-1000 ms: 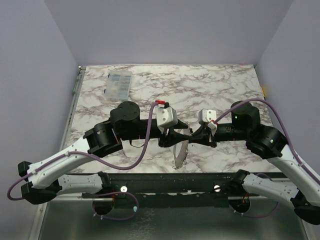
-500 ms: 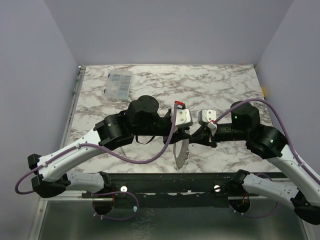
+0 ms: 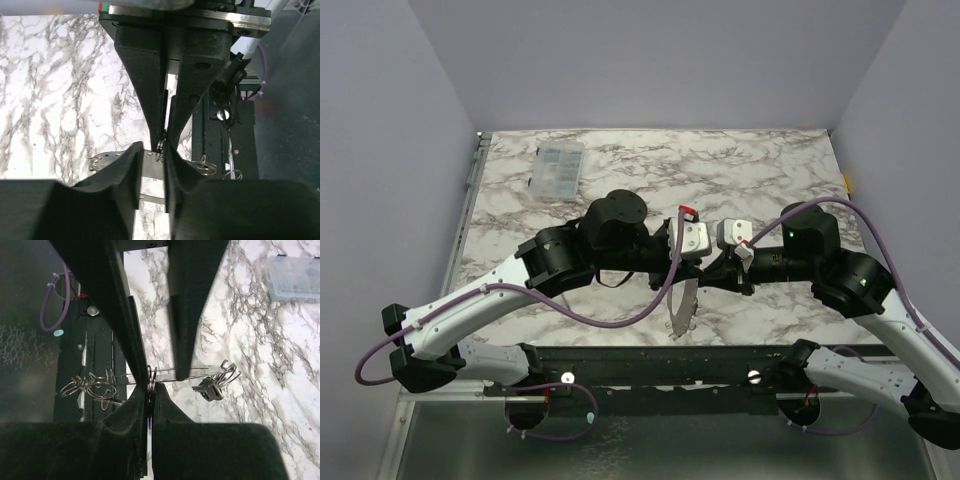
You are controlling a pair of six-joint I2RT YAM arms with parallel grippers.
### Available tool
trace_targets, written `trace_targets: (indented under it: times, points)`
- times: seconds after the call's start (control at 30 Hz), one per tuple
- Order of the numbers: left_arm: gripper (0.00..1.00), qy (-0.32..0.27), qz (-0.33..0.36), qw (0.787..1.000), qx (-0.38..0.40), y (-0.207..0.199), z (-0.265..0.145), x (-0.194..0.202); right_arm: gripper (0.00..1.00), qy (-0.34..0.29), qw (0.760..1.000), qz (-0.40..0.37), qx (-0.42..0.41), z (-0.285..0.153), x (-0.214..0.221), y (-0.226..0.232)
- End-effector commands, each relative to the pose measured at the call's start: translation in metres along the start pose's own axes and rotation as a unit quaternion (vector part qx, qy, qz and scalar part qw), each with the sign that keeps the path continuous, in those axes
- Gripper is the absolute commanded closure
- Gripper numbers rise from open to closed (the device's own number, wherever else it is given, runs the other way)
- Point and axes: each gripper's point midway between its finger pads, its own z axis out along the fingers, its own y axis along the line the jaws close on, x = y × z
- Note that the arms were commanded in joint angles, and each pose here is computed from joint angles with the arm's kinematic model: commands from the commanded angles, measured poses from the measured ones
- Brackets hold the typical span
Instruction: Put the keys on the keyring
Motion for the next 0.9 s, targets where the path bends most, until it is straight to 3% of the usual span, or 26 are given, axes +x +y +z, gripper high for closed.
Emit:
trace_targets:
  times: [0.0, 0.23, 0.33, 0.43, 0.47, 0.57, 0.63, 0.87]
  points:
    - [0.80, 0.001, 0.010, 0.999, 0.030, -0.009, 0.002, -0.001, 0.99, -0.004, 1.000, -0.003, 0.003, -0.002, -0.003, 0.000]
    - [1.00, 0.019, 0.015, 0.998, 0.062, -0.017, 0.013, 0.015, 1.00, -0.019, 1.000, -0.008, -0.003, -0.005, -0.012, 0.003]
    - [1.00, 0.010, 0.020, 0.997, 0.069, -0.019, 0.014, 0.012, 0.99, -0.019, 1.000, -0.009, -0.001, -0.004, -0.011, 0.003]
    - [1.00, -0.010, 0.021, 0.999, 0.027, -0.006, 0.011, 0.005, 0.99, -0.020, 1.000, -0.007, 0.022, -0.005, -0.010, -0.004]
    - [1.00, -0.020, 0.024, 0.999, 0.017, -0.004, 0.007, 0.002, 0.93, -0.021, 0.999, -0.006, 0.031, -0.006, -0.010, -0.007]
    - [1.00, -0.047, 0.020, 0.999, -0.010, 0.003, -0.001, -0.004, 0.60, -0.030, 0.998, -0.009, 0.051, -0.009, -0.012, -0.011]
    - [1.00, -0.062, 0.018, 0.998, -0.028, 0.007, -0.006, -0.007, 0.49, -0.039, 0.998, -0.012, 0.056, -0.012, -0.015, -0.010]
    - [1.00, -0.134, 0.006, 0.988, -0.080, 0.014, -0.029, -0.021, 0.47, -0.056, 0.997, -0.012, 0.061, -0.015, -0.016, -0.007]
